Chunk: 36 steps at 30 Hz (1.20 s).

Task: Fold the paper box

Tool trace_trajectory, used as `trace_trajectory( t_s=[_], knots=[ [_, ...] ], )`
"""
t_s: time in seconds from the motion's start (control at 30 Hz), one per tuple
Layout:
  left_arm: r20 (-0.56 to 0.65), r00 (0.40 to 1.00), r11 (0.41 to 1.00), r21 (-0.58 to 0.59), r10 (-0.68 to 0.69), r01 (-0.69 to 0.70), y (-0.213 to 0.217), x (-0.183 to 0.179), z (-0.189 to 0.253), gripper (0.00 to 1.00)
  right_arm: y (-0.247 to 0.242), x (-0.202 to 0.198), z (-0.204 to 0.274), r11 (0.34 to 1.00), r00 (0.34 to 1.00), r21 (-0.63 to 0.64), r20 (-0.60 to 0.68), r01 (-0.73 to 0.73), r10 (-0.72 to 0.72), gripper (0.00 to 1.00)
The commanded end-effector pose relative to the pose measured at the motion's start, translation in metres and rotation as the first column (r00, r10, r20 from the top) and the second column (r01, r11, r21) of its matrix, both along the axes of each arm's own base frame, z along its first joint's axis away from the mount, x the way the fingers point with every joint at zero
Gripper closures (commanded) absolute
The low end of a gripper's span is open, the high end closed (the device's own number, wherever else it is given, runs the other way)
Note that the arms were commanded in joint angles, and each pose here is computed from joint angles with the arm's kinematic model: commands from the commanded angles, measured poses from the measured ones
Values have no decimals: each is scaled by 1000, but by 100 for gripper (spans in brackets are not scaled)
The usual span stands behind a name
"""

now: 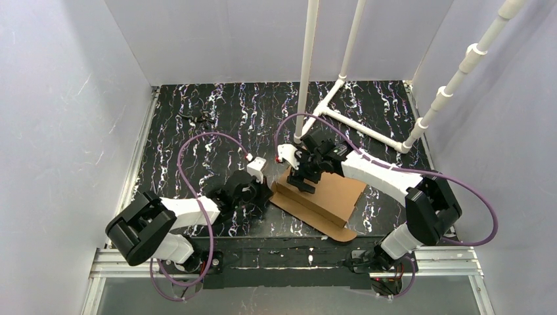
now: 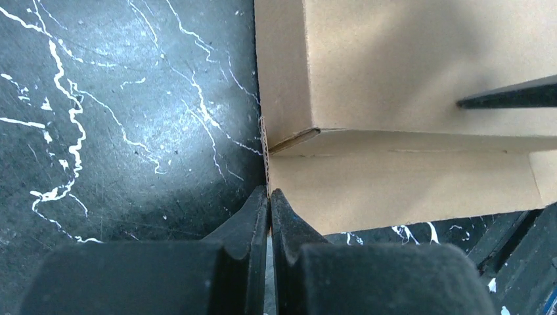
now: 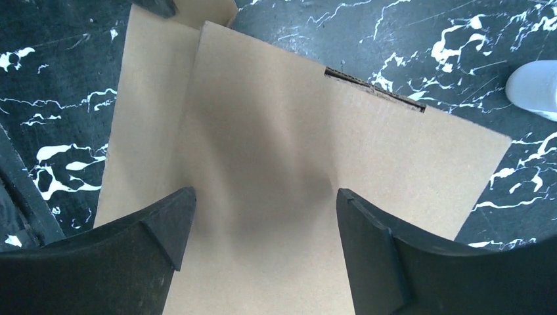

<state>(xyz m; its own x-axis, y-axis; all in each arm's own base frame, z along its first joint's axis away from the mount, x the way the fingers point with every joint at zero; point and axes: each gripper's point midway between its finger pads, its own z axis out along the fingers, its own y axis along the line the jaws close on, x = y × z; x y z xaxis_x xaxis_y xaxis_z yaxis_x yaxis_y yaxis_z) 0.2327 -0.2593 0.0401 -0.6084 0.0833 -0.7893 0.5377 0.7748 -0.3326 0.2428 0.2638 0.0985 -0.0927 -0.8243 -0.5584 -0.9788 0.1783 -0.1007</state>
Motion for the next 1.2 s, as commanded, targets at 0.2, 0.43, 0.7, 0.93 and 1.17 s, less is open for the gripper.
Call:
trace_trajectory(
  t_s=[0.2,0.43,0.7,0.93,1.17],
  knots=[
    [52,998,994,-98,-36,41,-5,-10,12,100,-13,21,-1,991,986,8,103,134,-135,25],
    [82,995,991,-116,-60,70,-2,-17,13,100,-22,24,-7,985,980,16,106,171,-171,34],
    [91,993,988,-125,-74,86,-2,-20,16,100,-22,21,-14,984,982,13,67,176,-177,39],
    [-42,997,983,-166,69,-75,7,-18,-3,99,-21,20,-16,985,983,13,56,175,-175,39],
    [-90,990,977,-175,108,-122,2,-11,-10,77,-19,18,-16,985,984,17,42,172,-172,39]
  ],
)
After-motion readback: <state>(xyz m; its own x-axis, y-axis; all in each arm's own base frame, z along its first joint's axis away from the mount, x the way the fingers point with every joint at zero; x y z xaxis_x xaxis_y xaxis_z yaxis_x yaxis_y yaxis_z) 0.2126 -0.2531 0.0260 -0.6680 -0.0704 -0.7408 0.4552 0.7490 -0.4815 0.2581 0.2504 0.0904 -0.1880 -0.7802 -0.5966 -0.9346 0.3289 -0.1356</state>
